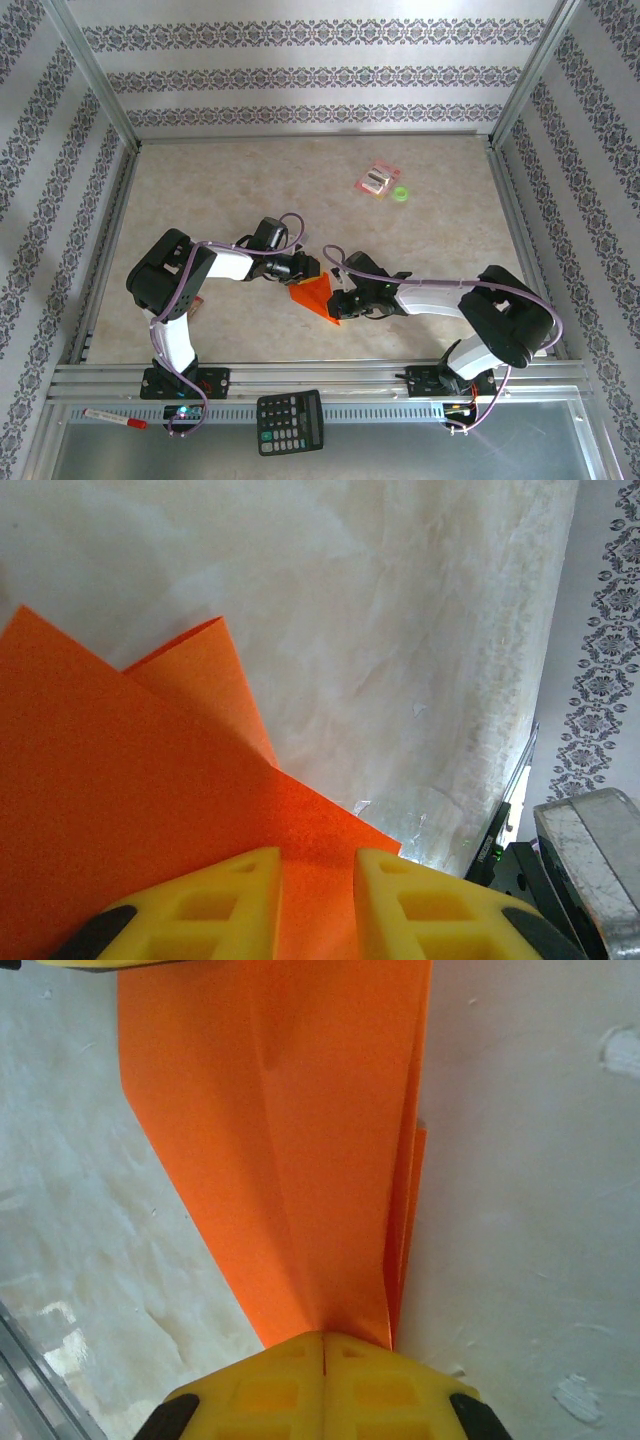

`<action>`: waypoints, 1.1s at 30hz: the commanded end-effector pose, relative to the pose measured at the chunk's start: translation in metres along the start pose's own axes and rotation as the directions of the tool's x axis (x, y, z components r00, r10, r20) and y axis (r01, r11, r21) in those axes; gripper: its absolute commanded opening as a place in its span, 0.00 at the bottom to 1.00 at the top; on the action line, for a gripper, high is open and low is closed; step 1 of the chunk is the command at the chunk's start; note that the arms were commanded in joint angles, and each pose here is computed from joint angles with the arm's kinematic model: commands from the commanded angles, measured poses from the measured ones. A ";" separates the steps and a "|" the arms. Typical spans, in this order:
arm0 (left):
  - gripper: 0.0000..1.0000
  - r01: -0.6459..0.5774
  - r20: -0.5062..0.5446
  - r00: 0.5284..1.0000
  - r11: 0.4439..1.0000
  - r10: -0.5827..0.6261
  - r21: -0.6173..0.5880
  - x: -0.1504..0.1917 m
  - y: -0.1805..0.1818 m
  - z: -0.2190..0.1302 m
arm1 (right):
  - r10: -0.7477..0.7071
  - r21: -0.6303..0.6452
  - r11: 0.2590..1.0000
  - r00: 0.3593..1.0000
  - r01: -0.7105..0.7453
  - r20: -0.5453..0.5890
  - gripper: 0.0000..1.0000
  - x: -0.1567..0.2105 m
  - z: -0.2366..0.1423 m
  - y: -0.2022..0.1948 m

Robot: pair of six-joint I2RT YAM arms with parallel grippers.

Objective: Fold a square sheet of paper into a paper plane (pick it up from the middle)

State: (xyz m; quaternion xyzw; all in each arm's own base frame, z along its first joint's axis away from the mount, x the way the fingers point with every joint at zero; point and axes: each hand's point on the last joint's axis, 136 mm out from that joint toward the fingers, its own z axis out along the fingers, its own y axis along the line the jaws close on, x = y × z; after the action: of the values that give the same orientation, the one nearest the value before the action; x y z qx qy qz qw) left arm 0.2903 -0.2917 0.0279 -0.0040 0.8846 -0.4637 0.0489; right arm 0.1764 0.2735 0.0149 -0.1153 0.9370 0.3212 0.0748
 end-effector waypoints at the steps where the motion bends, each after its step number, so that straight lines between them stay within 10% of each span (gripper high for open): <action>1: 0.26 0.103 -0.001 0.994 0.974 -0.105 -0.202 0.013 0.061 -0.001 | 0.000 0.017 1.000 1.000 0.000 -0.011 0.01 0.001 0.005 -0.008; 24: 0.38 0.060 0.105 0.993 0.998 -0.058 -0.019 0.014 -0.027 -0.039 | 0.171 0.048 0.984 0.985 -0.172 0.027 0.00 0.031 0.006 -0.035; 33: 0.13 0.089 0.053 0.994 0.995 -0.091 0.039 0.052 -0.040 -0.013 | 0.184 0.059 0.981 0.983 -0.185 0.027 0.00 0.036 0.008 -0.040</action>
State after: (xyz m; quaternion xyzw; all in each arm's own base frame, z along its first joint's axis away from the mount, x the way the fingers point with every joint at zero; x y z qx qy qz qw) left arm 0.2285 -0.2896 0.0531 -0.0501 0.8892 -0.4532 0.0374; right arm 0.1742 0.2724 0.0139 -0.0464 0.9235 0.3678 0.0987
